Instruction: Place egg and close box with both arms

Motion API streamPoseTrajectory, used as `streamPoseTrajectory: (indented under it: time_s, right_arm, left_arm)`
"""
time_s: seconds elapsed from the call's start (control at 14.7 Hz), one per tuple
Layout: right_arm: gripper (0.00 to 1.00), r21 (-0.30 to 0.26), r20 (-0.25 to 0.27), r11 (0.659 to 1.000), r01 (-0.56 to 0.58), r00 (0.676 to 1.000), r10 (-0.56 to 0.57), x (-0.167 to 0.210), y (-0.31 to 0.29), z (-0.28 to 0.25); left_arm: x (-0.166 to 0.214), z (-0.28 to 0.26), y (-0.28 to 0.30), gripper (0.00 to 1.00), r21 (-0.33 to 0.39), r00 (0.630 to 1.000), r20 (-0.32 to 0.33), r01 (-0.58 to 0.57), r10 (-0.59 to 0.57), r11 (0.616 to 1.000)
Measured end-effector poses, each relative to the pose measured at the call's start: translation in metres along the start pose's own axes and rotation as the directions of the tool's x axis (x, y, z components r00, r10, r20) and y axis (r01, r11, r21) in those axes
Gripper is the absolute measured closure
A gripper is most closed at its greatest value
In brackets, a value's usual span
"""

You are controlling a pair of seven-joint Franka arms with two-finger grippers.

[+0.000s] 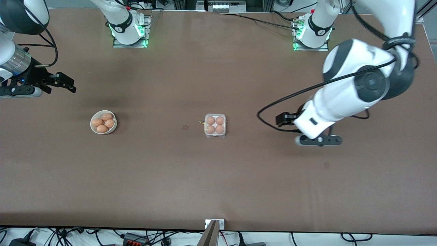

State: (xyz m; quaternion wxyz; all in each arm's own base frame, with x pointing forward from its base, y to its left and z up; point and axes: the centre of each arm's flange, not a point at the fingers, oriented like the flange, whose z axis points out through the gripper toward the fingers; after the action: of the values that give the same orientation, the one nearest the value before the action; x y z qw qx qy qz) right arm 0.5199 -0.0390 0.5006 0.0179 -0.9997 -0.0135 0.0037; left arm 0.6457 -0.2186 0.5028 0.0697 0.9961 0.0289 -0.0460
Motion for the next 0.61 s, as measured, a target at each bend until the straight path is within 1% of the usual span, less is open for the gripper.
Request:
streamPoseTrajectory:
  time_s: [0.07,0.27,0.34,0.48,0.61]
  right_arm:
    - [0.00,0.001,0.008,1.000,0.001,1.000,-0.001,0.000,0.000,-0.007]
    - [0.00,-0.002,-0.030,1.000,0.001,1.000,-0.001,0.002,0.000,-0.043]
    - [0.00,-0.002,-0.034,1.000,-0.002,0.999,0.002,0.002,0.002,-0.051]
    - [0.00,-0.001,-0.025,1.000,-0.008,1.000,0.008,0.000,0.005,-0.059]
    - [0.00,0.002,-0.005,1.000,-0.012,1.000,0.012,-0.002,0.007,-0.063]
  left_arm:
    - [-0.004,-0.011,-0.012,0.00,0.003,1.000,0.003,0.015,-0.015,1.000]
    - [-0.017,-0.039,-0.048,0.00,0.007,0.998,-0.005,0.066,-0.066,0.998]
    - [-0.023,-0.048,-0.061,0.00,0.008,0.996,-0.011,0.084,-0.084,0.996]
    - [-0.038,-0.064,-0.086,0.00,0.013,0.993,-0.013,0.120,-0.120,0.993]
    - [-0.058,-0.082,-0.113,0.00,0.021,0.987,-0.009,0.162,-0.162,0.987]
